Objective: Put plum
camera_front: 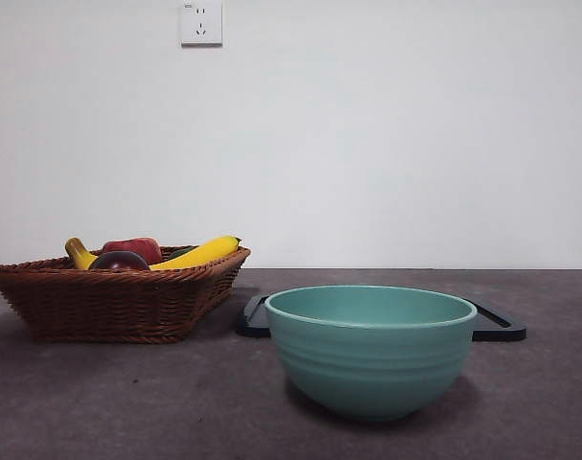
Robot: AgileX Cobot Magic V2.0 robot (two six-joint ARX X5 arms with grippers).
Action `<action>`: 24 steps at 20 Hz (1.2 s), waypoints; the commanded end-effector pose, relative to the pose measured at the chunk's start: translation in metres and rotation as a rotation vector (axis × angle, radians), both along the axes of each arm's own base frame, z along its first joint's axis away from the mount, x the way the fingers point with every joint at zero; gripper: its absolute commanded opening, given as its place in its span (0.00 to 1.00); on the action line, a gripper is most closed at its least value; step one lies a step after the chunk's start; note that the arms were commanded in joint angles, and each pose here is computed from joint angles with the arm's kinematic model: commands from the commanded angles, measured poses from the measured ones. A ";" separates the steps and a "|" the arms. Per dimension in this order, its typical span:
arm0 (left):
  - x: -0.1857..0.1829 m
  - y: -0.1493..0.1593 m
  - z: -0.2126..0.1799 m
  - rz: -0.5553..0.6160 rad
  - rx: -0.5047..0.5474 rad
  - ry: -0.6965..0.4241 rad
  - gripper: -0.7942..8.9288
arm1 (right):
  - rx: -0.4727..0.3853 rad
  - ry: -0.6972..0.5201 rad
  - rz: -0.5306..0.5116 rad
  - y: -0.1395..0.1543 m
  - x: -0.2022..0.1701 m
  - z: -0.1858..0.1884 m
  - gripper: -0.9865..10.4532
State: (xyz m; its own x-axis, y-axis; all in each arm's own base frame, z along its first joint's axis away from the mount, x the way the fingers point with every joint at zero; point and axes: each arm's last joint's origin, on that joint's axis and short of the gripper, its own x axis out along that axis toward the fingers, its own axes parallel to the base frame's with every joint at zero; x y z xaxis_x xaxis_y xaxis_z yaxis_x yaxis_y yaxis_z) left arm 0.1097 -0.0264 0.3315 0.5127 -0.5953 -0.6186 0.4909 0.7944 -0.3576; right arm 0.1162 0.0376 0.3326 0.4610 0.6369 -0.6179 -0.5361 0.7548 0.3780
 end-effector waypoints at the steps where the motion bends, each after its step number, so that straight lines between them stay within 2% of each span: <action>1: 0.001 0.000 0.007 0.001 -0.008 -0.021 0.53 | 0.005 -0.021 0.009 0.001 0.000 0.006 0.43; 5: 0.001 0.000 0.007 0.014 -0.019 -0.008 0.60 | 0.006 -0.019 0.007 0.001 0.000 0.006 0.44; 14: 0.008 -0.001 0.006 0.036 -0.026 0.003 0.60 | 0.008 -0.019 0.005 0.001 0.000 0.006 0.44; 18: 0.031 -0.004 0.011 0.059 -0.005 0.006 0.59 | 0.009 -0.021 0.005 0.001 0.001 0.006 0.44; 24: 0.093 -0.023 0.020 0.109 0.134 0.047 0.59 | 0.009 -0.021 0.005 0.001 0.001 0.006 0.44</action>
State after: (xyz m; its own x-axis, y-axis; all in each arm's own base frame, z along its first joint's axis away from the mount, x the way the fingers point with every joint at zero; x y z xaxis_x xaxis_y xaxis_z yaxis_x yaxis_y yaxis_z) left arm 0.1978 -0.0481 0.3488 0.5354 -0.4506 -0.7144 0.3851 0.8830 -0.2683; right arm 0.1163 0.0376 0.3327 0.4617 0.6370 -0.6173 -0.5359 0.7548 0.3781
